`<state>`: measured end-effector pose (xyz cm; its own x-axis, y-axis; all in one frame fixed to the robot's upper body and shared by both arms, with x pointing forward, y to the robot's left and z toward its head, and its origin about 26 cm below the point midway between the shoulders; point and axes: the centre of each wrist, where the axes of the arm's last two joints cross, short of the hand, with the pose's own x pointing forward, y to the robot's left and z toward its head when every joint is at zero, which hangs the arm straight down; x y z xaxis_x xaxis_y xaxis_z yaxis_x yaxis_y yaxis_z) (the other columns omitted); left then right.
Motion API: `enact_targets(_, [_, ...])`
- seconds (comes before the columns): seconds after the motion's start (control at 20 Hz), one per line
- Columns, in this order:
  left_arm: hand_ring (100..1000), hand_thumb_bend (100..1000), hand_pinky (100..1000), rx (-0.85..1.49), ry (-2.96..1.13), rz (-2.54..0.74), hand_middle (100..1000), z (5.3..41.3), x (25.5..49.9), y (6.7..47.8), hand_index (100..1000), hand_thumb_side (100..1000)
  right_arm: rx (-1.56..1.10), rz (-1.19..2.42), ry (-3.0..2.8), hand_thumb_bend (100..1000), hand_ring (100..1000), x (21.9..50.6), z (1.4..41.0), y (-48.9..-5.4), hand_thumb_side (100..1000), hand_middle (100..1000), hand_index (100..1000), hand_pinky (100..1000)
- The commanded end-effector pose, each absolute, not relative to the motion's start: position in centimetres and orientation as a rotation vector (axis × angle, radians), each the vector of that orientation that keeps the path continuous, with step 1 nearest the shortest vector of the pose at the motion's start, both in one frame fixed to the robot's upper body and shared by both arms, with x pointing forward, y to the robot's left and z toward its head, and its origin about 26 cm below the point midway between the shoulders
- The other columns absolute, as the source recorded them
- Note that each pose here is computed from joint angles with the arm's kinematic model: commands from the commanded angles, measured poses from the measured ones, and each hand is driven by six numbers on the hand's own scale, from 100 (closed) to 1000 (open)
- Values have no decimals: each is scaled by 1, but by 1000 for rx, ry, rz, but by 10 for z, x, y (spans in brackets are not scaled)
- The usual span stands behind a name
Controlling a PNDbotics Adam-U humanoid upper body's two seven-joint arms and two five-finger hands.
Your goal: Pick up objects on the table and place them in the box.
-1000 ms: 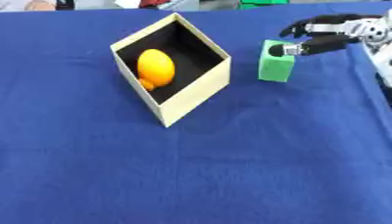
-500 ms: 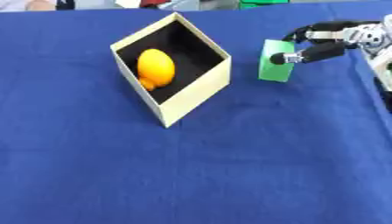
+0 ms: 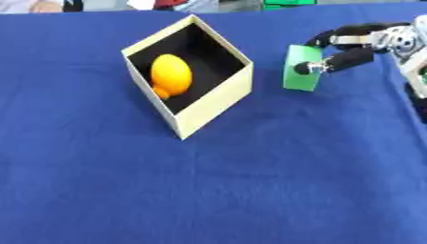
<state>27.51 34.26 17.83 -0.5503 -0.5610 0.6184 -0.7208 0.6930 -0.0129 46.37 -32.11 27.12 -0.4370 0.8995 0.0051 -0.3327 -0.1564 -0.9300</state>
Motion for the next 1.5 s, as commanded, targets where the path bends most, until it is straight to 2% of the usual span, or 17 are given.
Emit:
enact_targets(0.05, [552, 285, 890, 983, -2342, 352, 628, 187, 273, 344, 677, 907, -795, 1746, -1196, 376, 1000, 463, 284, -322, 869, 1000, 1000, 990])
enact_targets(0.2, [550, 285, 890, 982, -2343, 354, 626, 187, 273, 344, 677, 908, -811, 1757, -1183, 366, 1000, 464, 282, -321, 835, 1000, 1000, 988])
enact_targets(0.5, [547, 286, 889, 982, -2344, 360, 624, 187, 273, 345, 677, 909, -841, 1767, -1159, 389, 1000, 466, 278, -321, 840, 1000, 1000, 987])
enact_targets(0.65, [547, 287, 889, 982, -2344, 360, 623, 187, 273, 345, 677, 909, -854, 1745, -1172, 371, 1000, 467, 278, -321, 844, 1000, 1000, 977])
enact_targets(1.05, [545, 286, 889, 982, -2343, 361, 623, 187, 273, 345, 676, 909, -886, 1666, -1247, 177, 1000, 466, 279, -317, 803, 1000, 1000, 950])
enact_targets(1.2, [545, 285, 889, 982, -2343, 361, 622, 187, 273, 345, 676, 910, -882, 1645, -1266, 102, 994, 466, 280, -316, 797, 973, 986, 943])
enact_targets(1.5, [544, 284, 889, 984, -2342, 361, 622, 187, 272, 345, 676, 908, -886, 1621, -1301, 100, 975, 464, 284, -312, 722, 903, 933, 926])
